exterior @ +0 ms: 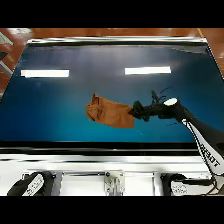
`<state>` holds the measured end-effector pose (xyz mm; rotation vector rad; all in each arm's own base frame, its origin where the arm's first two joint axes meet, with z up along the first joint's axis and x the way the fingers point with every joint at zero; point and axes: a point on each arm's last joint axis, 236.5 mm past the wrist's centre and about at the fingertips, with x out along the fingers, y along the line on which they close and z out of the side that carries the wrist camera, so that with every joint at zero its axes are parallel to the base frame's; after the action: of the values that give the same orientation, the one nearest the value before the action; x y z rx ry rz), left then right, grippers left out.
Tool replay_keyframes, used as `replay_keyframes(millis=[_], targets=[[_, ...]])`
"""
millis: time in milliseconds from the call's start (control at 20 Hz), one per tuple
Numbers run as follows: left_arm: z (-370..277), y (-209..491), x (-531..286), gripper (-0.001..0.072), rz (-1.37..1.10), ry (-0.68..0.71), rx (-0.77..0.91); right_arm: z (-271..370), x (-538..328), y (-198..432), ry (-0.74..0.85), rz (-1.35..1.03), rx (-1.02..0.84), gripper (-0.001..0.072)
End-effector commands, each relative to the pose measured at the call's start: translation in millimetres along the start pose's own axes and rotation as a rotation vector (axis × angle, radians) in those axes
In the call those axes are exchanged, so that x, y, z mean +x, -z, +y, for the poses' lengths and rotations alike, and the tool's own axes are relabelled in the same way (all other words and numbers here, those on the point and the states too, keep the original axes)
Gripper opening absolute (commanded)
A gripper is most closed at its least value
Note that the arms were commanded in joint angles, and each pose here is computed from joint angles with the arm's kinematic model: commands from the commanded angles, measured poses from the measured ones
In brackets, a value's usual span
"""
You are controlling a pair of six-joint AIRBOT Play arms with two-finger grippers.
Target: Fold the shirts.
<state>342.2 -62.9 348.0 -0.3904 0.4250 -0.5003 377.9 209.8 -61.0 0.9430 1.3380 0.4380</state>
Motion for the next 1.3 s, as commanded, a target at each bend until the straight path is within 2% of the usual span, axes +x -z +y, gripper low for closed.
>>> replay_keyframes(millis=[0,150,300,400,600,750,900,1000,1250], targets=[[0,0,0,0.0035,0.0,-0.001,-0.001,109,-32,-22,-0.318,-0.034,-0.194,0.0052],[3,4,2,0.0036,0.009,-0.001,-0.012,187,-111,-60,-0.424,-0.104,-0.352,0.0052],[6,15,9,0.0036,0.036,0.009,-0.035,209,-209,-123,-0.344,-0.308,-0.299,0.0052],[4,25,16,0.0036,0.063,0.027,-0.047,191,-279,-158,-0.243,-0.467,-0.249,0.0052],[-12,42,28,0.0036,0.118,0.083,-0.075,102,-386,-184,-0.057,-0.644,-0.13,0.0052],[-34,50,33,0.0035,0.149,0.133,-0.091,6,-444,-181,0.182,-0.708,-0.071,0.0052],[-52,58,36,0.0035,0.177,0.176,-0.101,-106,-485,-151,0.436,-0.672,0.136,0.0051],[-59,61,37,0.0036,0.19,0.191,-0.121,-164,-493,-123,0.48,-0.606,0.257,0.0051],[-61,62,37,0.0036,0.2,0.188,-0.194,-265,-505,-38,0.428,-0.552,0.554,0.0051]])
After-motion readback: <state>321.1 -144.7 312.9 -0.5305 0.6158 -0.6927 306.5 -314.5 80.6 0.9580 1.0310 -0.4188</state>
